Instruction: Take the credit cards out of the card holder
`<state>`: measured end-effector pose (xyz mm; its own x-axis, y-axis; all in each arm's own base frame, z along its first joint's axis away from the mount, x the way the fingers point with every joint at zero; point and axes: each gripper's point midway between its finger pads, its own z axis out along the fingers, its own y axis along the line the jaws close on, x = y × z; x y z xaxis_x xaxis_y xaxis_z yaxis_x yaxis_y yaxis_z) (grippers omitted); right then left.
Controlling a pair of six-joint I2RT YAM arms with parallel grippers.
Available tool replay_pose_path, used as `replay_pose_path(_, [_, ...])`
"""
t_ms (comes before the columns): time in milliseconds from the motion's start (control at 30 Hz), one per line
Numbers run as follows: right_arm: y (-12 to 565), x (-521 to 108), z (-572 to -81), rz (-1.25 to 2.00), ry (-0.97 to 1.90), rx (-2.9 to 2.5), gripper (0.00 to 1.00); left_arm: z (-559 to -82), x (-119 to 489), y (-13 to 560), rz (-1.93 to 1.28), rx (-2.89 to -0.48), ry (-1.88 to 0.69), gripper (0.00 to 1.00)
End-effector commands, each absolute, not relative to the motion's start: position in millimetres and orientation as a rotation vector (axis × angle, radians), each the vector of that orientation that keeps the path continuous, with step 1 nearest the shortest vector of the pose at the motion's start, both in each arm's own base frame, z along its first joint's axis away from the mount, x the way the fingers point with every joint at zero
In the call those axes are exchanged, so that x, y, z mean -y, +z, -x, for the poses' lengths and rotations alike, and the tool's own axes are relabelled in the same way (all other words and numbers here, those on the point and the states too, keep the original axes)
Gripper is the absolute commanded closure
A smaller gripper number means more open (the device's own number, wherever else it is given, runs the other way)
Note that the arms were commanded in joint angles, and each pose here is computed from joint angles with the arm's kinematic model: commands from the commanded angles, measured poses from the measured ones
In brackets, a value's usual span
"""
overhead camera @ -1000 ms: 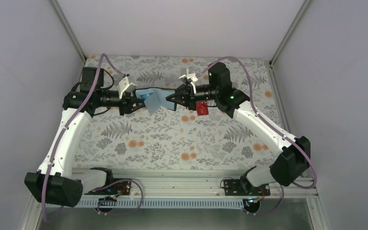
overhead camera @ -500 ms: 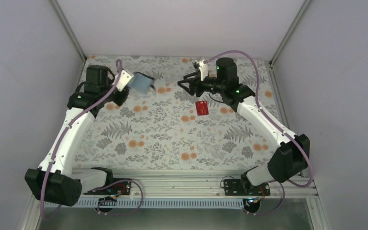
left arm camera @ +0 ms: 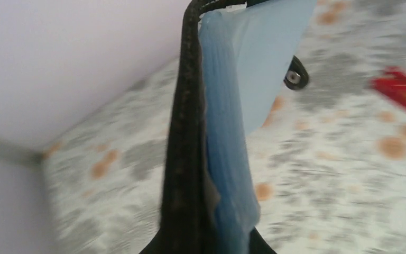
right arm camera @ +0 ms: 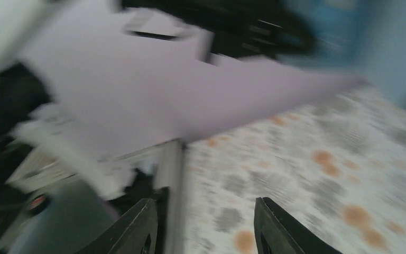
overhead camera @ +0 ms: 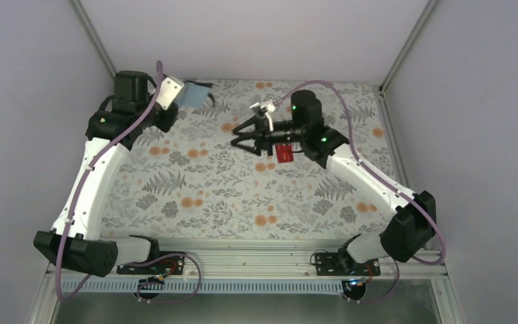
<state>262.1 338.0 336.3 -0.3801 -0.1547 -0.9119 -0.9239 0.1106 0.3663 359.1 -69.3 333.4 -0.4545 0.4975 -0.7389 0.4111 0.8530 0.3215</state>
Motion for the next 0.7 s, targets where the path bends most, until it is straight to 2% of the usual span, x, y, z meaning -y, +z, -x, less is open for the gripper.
replay_pose_path(0, [403, -367, -168, 1.386, 1.541, -1.186, 0.52, -320, 146, 311, -0.868, -2.127, -0.500, 0.98])
replay_pose_path(133, [415, -388, -195, 1.228, 1.493, -1.267, 0.53, -297, 172, 336, -0.979, -2.001, -0.718, 0.98])
replay_pose_path(300, [397, -396, -240, 1.070, 1.353, -1.438, 0.62, -263, 191, 353, -1.107, -1.848, -0.915, 0.98])
replay_pose_path(667, [382, -372, -243, 1.129, 1.281, -1.468, 0.67, -201, 196, 365, -1.276, -1.600, -1.010, 0.98])
